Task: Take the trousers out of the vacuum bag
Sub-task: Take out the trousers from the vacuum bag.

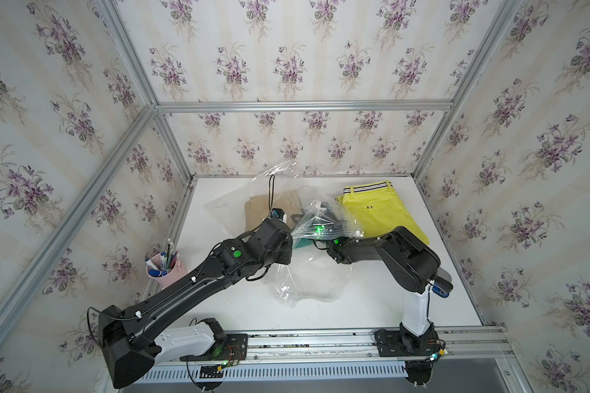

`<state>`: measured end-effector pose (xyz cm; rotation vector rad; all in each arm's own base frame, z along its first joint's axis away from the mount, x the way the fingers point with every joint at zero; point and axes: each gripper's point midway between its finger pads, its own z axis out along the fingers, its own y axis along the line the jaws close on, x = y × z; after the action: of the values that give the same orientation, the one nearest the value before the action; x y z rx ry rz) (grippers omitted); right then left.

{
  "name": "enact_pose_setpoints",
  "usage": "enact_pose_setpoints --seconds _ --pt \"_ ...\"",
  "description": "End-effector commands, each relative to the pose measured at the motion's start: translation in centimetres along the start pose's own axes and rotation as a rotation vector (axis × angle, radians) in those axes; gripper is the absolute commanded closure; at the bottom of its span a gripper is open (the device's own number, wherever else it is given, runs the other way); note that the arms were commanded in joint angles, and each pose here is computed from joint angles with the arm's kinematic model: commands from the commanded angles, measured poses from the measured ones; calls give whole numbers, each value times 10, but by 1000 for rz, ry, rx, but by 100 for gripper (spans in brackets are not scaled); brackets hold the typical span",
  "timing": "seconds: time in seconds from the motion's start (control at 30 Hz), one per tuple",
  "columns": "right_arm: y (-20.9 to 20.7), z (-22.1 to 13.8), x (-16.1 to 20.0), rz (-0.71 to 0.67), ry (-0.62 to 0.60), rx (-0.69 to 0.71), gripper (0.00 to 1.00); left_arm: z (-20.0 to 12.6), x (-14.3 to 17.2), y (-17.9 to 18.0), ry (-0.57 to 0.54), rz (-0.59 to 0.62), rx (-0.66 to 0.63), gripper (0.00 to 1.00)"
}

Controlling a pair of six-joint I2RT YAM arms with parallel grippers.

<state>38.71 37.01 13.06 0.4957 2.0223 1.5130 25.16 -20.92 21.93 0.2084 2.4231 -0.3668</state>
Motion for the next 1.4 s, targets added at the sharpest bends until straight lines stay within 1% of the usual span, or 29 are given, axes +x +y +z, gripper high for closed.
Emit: enact_pose_setpoints --seconds 0.0,0.1,0.23,0.33,0.4,0.57,0.77,0.9,1.13,1.17,1.27,1.37 --pt "-9 -10 1 -16 -15 53 98 0 -2 0 -5 1 3 100" --pt "-32 -17 2 -5 -32 135 86 -1 -2 -1 -7 -3 7 100" --pt "-54 -22 2 1 -42 218 74 -6 -3 1 -12 -3 6 100" --pt "-64 -24 5 7 -35 239 57 -7 -2 2 -12 -2 2 100" --pt "-64 -22 8 5 -23 230 49 -7 -1 2 -9 -1 2 100" --pt "-69 -18 16 -3 -1 233 39 -4 0 1 0 -5 8 100" --pt "-78 -8 21 18 5 243 35 -2 1 -3 9 -4 20 100" --pt "-77 0 19 17 -10 221 34 -1 1 -4 10 -8 25 100" --pt "-76 17 11 38 -67 159 39 2 8 -6 28 -18 47 100" --pt "-76 19 9 41 -78 152 43 2 9 -6 29 -20 48 100" --pt "-72 25 4 41 -98 134 60 2 10 -6 31 -21 53 99" --pt "-62 33 2 39 -99 110 73 3 11 -5 32 -19 47 99"
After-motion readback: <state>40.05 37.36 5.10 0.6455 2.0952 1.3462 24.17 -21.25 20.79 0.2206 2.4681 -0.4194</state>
